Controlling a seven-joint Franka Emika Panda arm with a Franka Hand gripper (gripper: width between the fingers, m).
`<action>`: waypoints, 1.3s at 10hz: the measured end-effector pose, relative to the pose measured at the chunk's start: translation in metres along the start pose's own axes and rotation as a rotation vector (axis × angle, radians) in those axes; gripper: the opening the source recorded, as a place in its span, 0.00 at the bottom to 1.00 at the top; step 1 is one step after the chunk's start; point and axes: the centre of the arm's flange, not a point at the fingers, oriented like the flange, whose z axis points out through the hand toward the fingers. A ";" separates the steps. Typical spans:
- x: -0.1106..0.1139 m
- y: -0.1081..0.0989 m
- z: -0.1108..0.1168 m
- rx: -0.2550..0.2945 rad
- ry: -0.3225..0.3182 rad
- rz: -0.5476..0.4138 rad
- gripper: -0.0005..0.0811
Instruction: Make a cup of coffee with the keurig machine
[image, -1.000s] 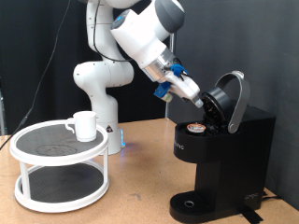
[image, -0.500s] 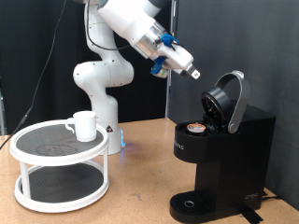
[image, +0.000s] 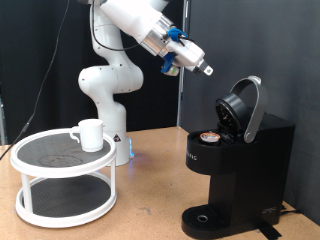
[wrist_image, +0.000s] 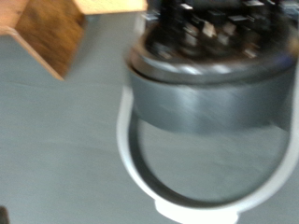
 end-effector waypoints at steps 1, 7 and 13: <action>-0.007 0.002 -0.001 -0.032 0.010 0.005 0.91; -0.068 0.026 0.038 -0.041 0.106 -0.010 0.91; -0.107 0.075 0.103 0.052 0.142 -0.072 0.91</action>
